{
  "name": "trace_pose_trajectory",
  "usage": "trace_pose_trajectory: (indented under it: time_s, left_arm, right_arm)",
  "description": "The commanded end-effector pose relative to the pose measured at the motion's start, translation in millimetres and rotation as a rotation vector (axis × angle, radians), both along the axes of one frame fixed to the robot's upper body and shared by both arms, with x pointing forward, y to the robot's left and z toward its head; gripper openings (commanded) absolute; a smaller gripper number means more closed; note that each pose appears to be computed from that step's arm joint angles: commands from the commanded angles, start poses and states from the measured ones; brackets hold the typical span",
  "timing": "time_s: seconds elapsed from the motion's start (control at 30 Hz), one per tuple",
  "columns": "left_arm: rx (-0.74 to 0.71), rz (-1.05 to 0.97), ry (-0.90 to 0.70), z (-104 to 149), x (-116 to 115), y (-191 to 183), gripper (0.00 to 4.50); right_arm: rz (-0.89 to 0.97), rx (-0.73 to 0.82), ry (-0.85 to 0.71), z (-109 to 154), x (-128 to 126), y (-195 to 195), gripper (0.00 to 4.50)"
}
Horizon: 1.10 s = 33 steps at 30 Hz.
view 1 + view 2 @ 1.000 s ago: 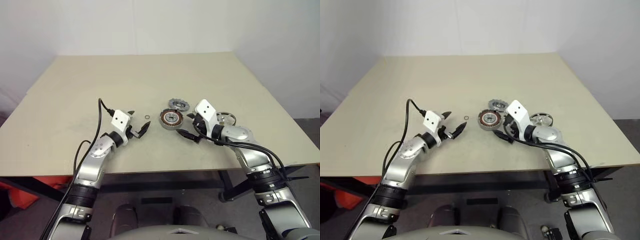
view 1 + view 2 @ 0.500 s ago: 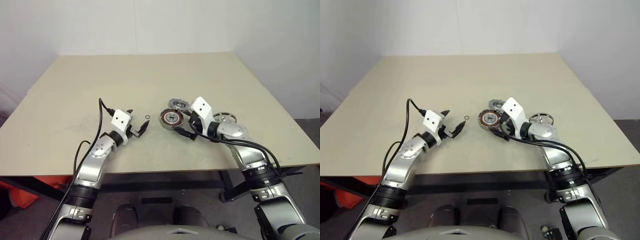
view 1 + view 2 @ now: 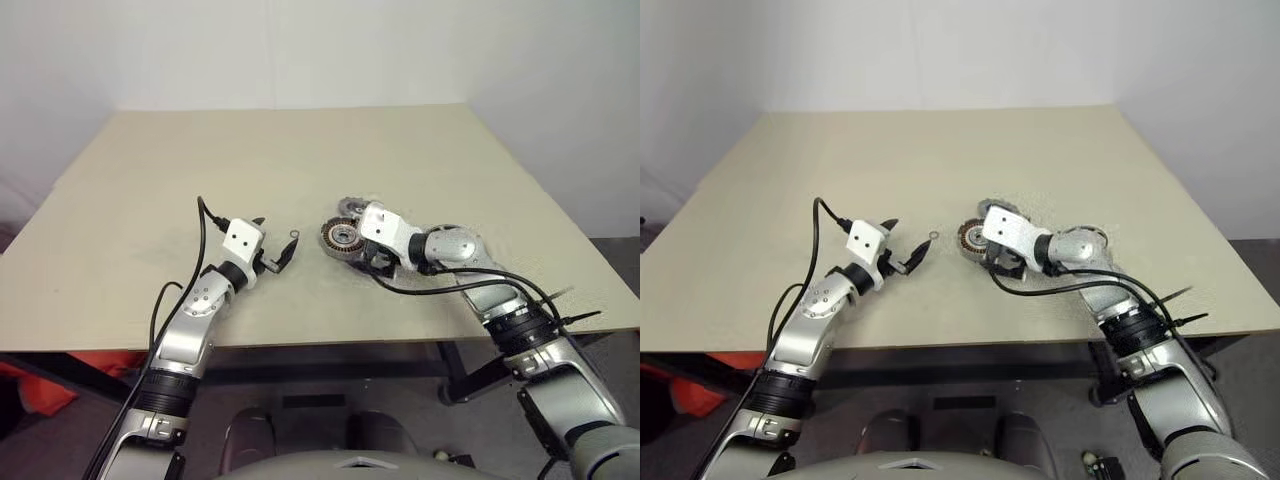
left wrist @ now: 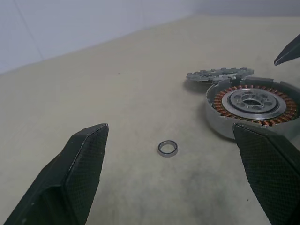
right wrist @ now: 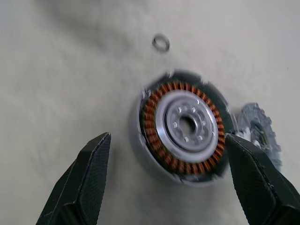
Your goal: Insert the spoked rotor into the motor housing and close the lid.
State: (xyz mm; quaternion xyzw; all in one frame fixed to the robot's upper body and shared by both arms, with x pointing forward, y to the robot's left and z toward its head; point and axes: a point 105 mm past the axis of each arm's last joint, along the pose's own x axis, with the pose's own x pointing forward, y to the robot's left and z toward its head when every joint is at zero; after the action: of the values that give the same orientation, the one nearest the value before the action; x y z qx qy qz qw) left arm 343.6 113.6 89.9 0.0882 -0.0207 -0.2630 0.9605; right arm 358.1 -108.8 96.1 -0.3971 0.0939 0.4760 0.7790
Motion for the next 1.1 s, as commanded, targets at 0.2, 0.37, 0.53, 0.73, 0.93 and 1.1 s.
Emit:
trace_pose_trajectory:
  time_s: [0.2, 0.37, 0.53, 0.73, 0.93, 1.1]
  left_arm:
    - [-0.019, -0.015, -0.053, 13.5, 0.7, -8.9, 4.46]
    - [-0.037, 0.009, -0.06, 15.7, 1.5, -6.5, 4.46]
    - [-0.048, 0.043, -0.064, 15.6, -1.0, -2.1, 4.46]
    - [-0.039, 0.06, -0.062, 13.3, -3.1, 3.3, 4.5]
    - [-0.031, 0.065, -0.064, 13.9, -2.7, 5.7, 4.5]
    - [-0.026, 0.064, -0.063, 13.8, -2.0, 5.9, 4.5]
  right_arm:
    - [0.203, -0.219, -0.081, 16.2, 11.1, 6.2, 4.36]
    - [0.267, -0.337, -0.086, 6.6, 22.8, 6.9, 4.36]
    - [0.32, -0.429, -0.088, 1.3, 30.2, 2.9, 4.36]
    - [0.391, -0.496, -0.092, -4.5, 30.7, 2.9, 3.14]
    - [0.405, -0.488, -0.111, -2.1, 32.8, 7.2, 2.1]
    - [0.407, -0.489, -0.115, -2.5, 33.6, 7.5, 1.6]
